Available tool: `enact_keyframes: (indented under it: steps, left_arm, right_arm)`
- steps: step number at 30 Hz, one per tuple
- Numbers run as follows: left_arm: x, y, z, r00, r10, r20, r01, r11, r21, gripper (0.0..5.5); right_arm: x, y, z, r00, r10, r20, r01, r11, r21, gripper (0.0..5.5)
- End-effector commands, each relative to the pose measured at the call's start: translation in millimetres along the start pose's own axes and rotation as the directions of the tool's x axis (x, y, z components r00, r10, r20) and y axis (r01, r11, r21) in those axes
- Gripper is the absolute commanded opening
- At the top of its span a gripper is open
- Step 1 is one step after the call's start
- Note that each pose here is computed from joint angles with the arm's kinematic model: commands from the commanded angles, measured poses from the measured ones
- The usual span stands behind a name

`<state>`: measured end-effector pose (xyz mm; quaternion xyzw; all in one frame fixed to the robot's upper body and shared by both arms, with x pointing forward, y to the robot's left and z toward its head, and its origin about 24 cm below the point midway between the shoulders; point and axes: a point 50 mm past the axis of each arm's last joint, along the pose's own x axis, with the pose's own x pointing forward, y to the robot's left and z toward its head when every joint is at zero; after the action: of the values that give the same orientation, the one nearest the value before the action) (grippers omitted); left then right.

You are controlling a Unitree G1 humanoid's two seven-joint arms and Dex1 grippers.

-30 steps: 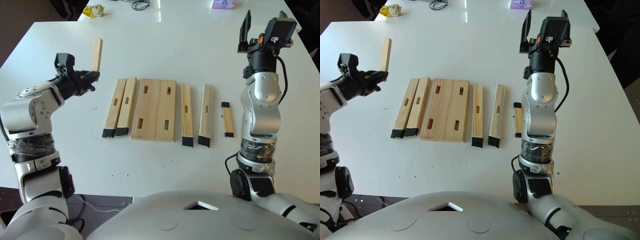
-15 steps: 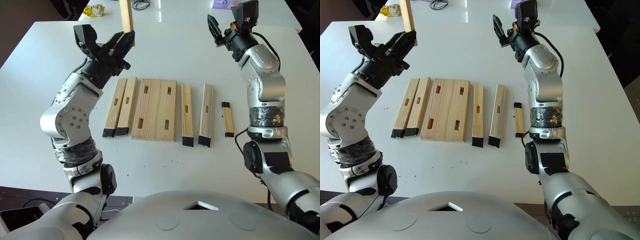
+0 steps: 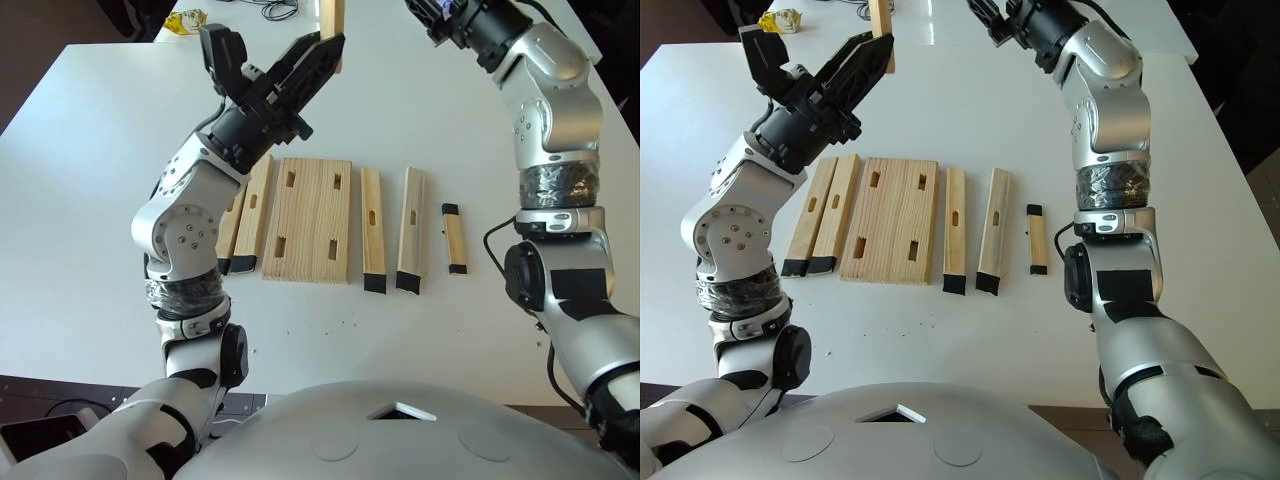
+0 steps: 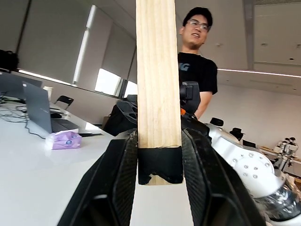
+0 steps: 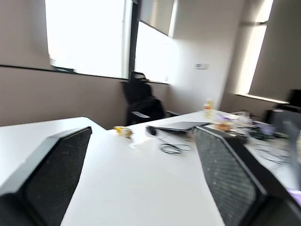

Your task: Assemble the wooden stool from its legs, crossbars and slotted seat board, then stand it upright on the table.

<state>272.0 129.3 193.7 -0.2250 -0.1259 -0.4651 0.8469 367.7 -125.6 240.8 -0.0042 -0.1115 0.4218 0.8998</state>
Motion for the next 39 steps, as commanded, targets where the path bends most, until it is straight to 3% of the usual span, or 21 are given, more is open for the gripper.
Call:
enact_keyframes:
  steps: [1,4,10,15,19,28,39]
  left_arm:
    - [-14.3,3.9,0.6,0.995,-0.087,-0.047,0.088,0.996,0.007,1.32]
    - [-19.2,2.4,8.4,0.983,-0.171,-0.066,0.173,0.985,0.021,1.32]
    - [-24.7,-2.4,23.7,0.952,-0.293,-0.093,0.297,0.954,0.03,1.32]
    - [-27.5,-7.7,20.2,0.913,-0.367,-0.178,0.373,0.928,-0.002,1.32]
    - [-24.9,-6.7,22.3,0.895,-0.396,-0.206,0.403,0.915,-0.005,1.32]
    - [-23.7,-6.8,22.9,0.879,-0.418,-0.231,0.429,0.903,-0.001,1.32]
    - [-25.0,-7.3,13.9,0.871,-0.417,-0.261,0.432,0.902,-0.001,1.32]
  right_arm:
    - [-7.6,9.7,16.3,0.956,0.292,-0.038,-0.284,0.949,0.139,3.96]
    - [-26.0,15.3,22.7,0.873,0.482,-0.076,-0.449,0.854,0.262,3.96]
    - [-38.9,-0.1,48.3,0.839,0.544,-0.008,-0.518,0.805,0.29,3.96]
    - [-37.2,12.9,54.8,0.796,0.603,0.046,-0.583,0.745,0.324,3.96]
    - [-38.7,27.3,48.8,0.739,0.674,0.01,-0.643,0.7,0.311,3.96]
    - [-43.7,34.8,40.2,0.715,0.698,-0.039,-0.639,0.675,0.37,3.96]
    - [-44.1,48.8,43.4,0.705,0.708,0.029,-0.65,0.63,0.425,3.96]
